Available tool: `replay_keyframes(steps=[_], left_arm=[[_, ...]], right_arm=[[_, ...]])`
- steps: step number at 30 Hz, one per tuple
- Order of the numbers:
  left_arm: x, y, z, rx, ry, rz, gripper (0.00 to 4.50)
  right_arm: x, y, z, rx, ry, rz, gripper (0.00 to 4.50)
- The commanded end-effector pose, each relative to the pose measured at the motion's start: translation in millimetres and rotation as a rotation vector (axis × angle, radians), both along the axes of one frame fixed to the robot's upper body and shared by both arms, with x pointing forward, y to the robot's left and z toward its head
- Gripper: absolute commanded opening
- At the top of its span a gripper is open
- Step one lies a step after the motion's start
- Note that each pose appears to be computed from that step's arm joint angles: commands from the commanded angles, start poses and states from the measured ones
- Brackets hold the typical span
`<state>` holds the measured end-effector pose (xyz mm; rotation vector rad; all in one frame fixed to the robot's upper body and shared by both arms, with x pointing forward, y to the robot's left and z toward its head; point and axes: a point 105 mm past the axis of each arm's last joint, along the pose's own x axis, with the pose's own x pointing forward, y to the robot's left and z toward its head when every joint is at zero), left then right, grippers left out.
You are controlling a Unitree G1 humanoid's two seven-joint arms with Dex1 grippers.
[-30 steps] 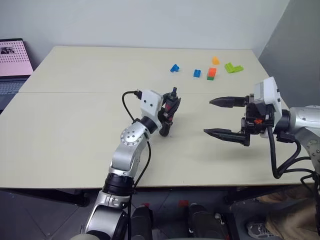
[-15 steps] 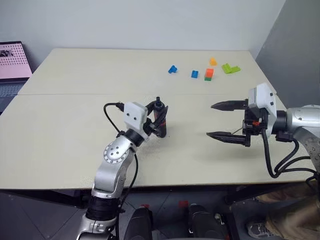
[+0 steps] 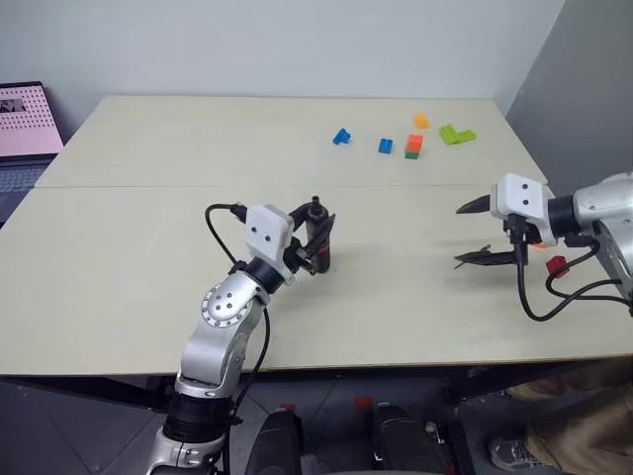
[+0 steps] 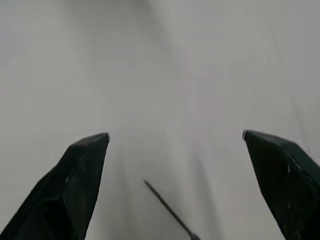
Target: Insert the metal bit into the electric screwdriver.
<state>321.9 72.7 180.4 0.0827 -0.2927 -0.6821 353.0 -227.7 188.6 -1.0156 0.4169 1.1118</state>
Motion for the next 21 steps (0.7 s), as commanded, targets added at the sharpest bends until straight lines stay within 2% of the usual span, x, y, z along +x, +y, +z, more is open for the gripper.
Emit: replay_keyframes(steps=[1, 6, 12, 15, 21], left_arm=[[-10.7, -25.3, 32.0, -0.022, -0.132, -0.109, 1.64], [-10.9, -39.2, 45.3, -0.053, -0.17, -0.143, 1.64], [-11.5, -33.1, 34.3, -0.035, -0.149, -0.114, 1.64], [-13.2, -29.6, 26.3, -0.023, -0.128, -0.098, 1.64], [-15.0, -26.5, 19.2, -0.017, -0.109, -0.069, 1.64]], right_arm=[[9.8, -12.1, -1.4, -0.156, 0.021, 0.065, 4.5], [19.0, -21.5, -23.5, -0.373, 0.1, 0.125, 4.5], [28.5, -21.6, -42.0, -0.494, 0.125, 0.132, 4.5], [32.1, -17.1, -49.8, -0.519, 0.122, 0.139, 3.94], [36.3, -11.7, -53.8, -0.548, 0.121, 0.141, 2.33]])
